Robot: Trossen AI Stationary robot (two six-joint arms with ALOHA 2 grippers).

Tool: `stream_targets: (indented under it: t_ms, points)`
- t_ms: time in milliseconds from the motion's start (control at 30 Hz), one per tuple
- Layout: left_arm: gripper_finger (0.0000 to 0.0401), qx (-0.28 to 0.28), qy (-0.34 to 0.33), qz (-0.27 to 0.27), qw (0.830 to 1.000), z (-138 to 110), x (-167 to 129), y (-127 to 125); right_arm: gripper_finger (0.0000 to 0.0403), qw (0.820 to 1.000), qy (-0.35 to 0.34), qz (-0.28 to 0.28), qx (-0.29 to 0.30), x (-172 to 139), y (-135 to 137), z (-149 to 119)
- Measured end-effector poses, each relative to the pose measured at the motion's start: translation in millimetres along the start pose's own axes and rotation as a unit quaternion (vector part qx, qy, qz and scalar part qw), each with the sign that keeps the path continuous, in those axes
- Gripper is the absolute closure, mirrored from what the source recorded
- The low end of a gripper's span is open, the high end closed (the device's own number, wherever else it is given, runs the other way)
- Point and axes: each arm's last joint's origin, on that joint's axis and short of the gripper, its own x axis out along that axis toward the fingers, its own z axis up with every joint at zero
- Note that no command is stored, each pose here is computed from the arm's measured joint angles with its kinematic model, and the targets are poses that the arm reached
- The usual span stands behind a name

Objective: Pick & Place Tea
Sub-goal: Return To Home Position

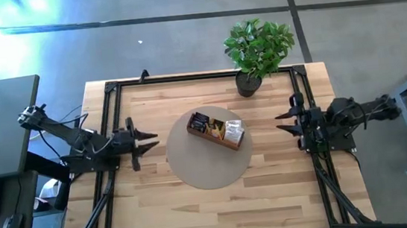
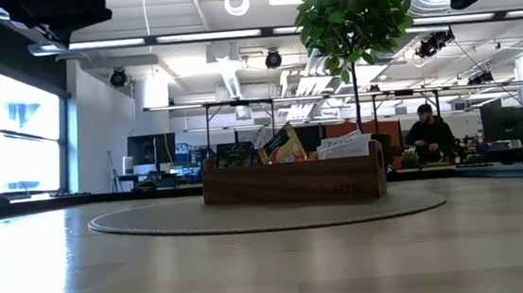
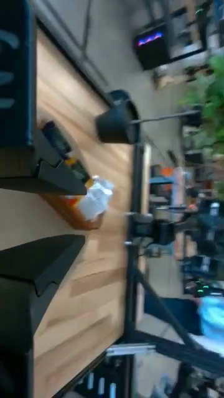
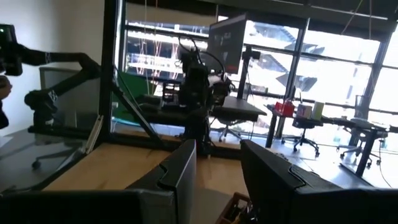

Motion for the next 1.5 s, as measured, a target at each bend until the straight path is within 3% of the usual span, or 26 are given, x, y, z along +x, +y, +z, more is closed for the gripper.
stream_targets:
  t_ms: [167,300,533,967,1200,1333,1500]
  points:
    - [0.0291,0.02,0.002,0.047,0.999,-8.8,-0.3,3.7,0.0279,1.0,-0.009,-0.003,-0.003,-4.7,0.1,-7.4]
    - [0.0291,-0.005,-0.014,0.054,0.998,-5.2,-9.7,11.4,0.0279,1.0,-0.019,-0.005,-0.006,-9.8,-0.5,-9.3]
    - [0.0291,-0.032,-0.035,0.015,0.999,-6.6,-22.6,20.0,0.0279,1.0,-0.022,0.0,-0.006,-16.1,-1.1,-10.2]
    - [0.0291,-0.046,-0.043,-0.004,0.998,-55.2,-13.4,15.8,0.0279,1.0,-0.002,0.018,0.002,-14.9,0.6,-14.2]
    - [0.0291,-0.049,-0.036,-0.026,0.998,-62.2,-12.1,13.9,0.0279,0.999,0.018,0.042,0.003,-15.0,2.4,-18.5]
    - [0.0291,-0.035,-0.07,-0.028,0.997,-59.1,-12.0,13.6,0.0279,0.999,0.014,0.044,-0.002,-15.1,2.5,-17.9]
    - [0.0291,-0.023,-0.102,-0.111,0.988,-74.4,-10.2,8.0,0.0279,0.996,0.021,0.084,0.01,-15.4,5.1,-19.8]
